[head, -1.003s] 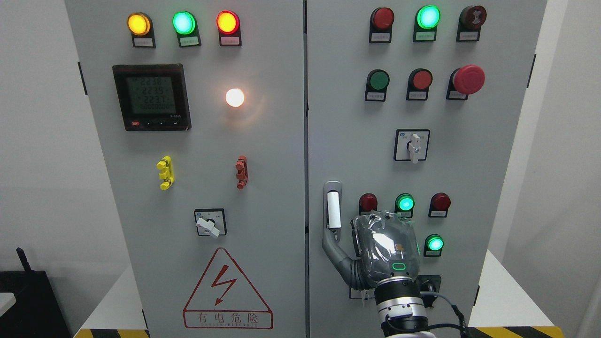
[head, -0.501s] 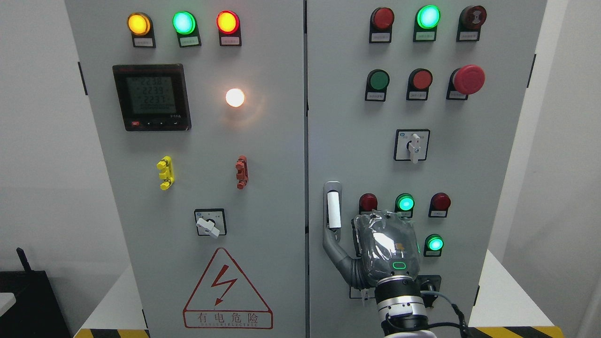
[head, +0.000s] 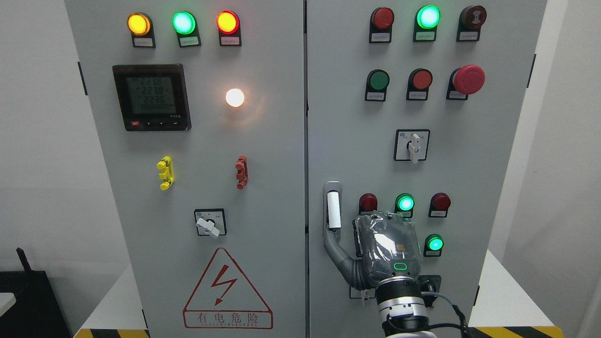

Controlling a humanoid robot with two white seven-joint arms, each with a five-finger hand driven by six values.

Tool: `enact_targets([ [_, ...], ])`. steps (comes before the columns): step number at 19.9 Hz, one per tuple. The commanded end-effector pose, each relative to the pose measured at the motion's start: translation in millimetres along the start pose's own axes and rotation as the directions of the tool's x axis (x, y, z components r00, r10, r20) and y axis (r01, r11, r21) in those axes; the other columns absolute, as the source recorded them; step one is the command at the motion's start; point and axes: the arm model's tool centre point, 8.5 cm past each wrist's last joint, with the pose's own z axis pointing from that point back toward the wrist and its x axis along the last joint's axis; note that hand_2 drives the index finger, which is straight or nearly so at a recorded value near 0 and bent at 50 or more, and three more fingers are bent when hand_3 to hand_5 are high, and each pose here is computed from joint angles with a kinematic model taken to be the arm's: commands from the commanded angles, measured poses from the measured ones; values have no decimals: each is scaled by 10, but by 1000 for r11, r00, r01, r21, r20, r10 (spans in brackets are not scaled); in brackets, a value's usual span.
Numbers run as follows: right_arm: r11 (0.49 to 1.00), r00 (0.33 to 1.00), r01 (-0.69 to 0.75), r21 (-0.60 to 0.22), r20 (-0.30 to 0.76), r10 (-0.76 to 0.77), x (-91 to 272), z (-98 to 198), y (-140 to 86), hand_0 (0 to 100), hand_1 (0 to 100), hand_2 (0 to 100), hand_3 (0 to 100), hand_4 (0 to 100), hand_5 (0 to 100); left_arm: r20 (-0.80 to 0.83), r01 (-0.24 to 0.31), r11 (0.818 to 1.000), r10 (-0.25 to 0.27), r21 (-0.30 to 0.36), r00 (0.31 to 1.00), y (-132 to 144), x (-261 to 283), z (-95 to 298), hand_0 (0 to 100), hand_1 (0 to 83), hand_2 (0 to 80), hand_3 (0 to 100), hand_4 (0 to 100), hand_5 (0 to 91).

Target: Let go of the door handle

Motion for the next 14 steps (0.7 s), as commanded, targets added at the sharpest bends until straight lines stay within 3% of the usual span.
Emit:
enact_targets([
  [1, 1000, 1000, 4, -9, -14, -4, -46, -6, -19, 429, 86, 989, 1000, 915, 992, 24, -15, 1000, 15, -3, 1000, -23, 157, -3, 120, 389, 0, 0, 0, 0],
  [14, 1000, 1000, 3, -15, -30, -4, -108, -23, -42, 441, 91, 988, 1000, 917, 992, 26, -14, 1000, 14, -4, 1000, -24, 167, -3, 120, 389, 0, 0, 0, 0],
])
